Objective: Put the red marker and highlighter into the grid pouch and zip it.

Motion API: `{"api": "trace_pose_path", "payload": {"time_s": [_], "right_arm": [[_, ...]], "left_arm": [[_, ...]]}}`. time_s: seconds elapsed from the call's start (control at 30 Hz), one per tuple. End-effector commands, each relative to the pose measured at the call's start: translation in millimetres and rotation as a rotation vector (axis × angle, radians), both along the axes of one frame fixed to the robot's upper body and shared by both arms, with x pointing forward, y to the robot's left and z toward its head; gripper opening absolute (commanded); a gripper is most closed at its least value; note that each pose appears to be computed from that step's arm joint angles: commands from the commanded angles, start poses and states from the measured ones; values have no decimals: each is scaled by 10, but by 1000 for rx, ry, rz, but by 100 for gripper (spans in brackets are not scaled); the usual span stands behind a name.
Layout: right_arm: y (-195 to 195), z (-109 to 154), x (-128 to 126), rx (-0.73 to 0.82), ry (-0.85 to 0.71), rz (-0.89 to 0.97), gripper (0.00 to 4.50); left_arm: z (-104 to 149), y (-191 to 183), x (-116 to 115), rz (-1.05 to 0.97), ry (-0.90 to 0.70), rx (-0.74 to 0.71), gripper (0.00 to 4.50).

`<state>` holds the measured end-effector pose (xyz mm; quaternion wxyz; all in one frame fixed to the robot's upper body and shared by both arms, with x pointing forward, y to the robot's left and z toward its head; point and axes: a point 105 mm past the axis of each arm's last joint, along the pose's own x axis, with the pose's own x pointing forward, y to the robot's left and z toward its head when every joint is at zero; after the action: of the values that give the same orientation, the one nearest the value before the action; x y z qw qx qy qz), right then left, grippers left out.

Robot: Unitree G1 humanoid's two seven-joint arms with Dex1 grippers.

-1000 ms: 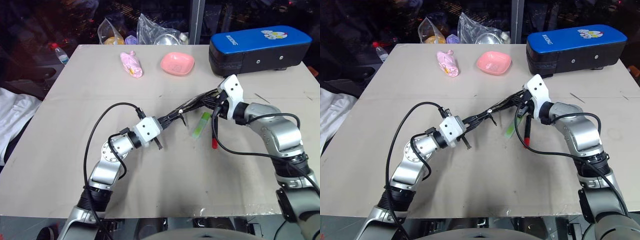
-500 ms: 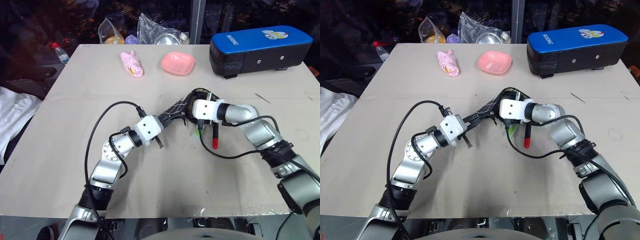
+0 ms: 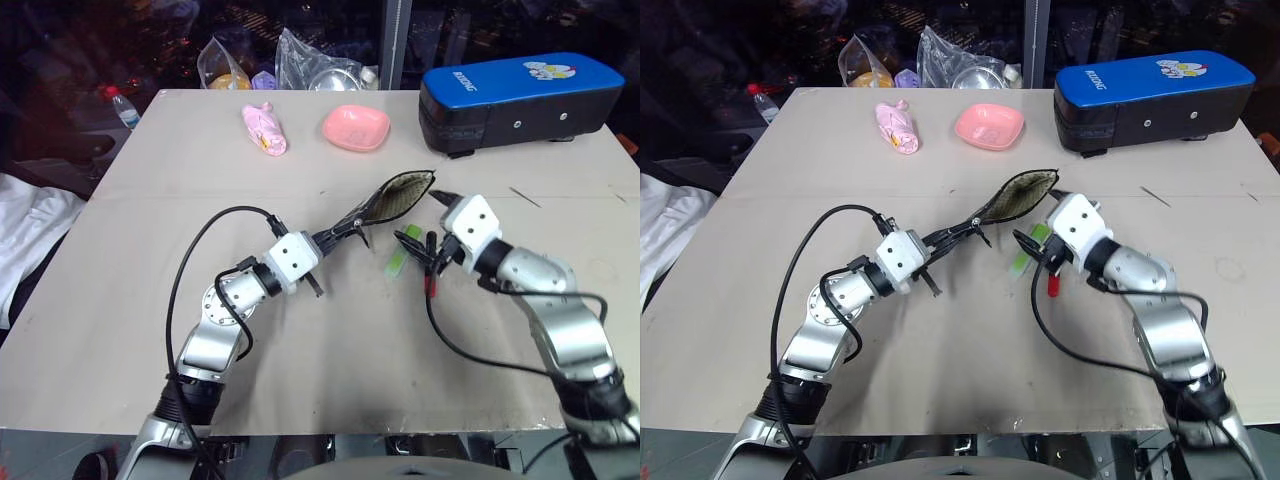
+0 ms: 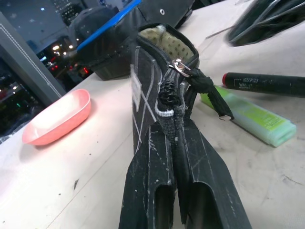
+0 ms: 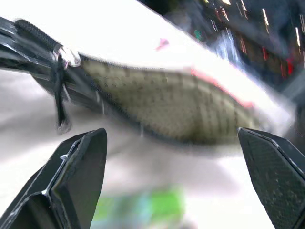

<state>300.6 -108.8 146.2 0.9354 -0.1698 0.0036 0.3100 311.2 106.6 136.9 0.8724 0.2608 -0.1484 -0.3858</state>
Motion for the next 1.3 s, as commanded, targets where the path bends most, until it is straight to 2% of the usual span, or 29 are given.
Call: {"api": "trace_pose_path", "payload": {"time_s": [0.03,0.23,0.3,0.33,0.37,0.4,0.43,0.47,0.57,0.67,0.77,0.87,0.97,1.1,1.3], "right_arm": [[-104,-159,-105,96,115,-171,441],[-87,-504,-188,117,270,-265,441],[-97,-549,-184,142,300,-293,379],[-102,-559,-184,134,304,-294,327],[-119,-566,-182,124,307,-301,295],[-132,-572,-183,118,310,-305,238],[-154,-566,-178,109,306,-313,219],[-187,-552,-171,97,299,-319,137],[-345,-507,-156,79,298,-356,27],[-566,-366,-105,66,266,-401,28],[-714,-28,-20,13,121,-342,28],[-771,251,14,-121,-21,-230,28],[-650,465,0,-373,-175,8,28],[-511,492,40,-677,-283,261,28],[-420,564,239,-815,-392,380,28]], "left_arm": [[106,48,-22,6,-44,-12,0],[118,53,-8,2,-46,-9,0],[114,46,-10,-1,-46,-9,0],[112,42,-11,-2,-46,-9,0],[111,38,-9,-2,-47,-10,0],[109,34,-9,-2,-47,-11,0],[108,32,-7,-3,-47,-12,0],[102,29,-3,-2,-47,-13,0],[84,16,12,0,-47,-17,0],[81,8,17,0,-49,-20,0],[74,9,18,-1,-49,-22,0],[65,3,16,-4,-48,-23,0],[56,-32,7,-22,-48,-21,0],[57,-80,11,-46,-55,-11,0],[103,-142,-7,-91,-78,8,0]]}}
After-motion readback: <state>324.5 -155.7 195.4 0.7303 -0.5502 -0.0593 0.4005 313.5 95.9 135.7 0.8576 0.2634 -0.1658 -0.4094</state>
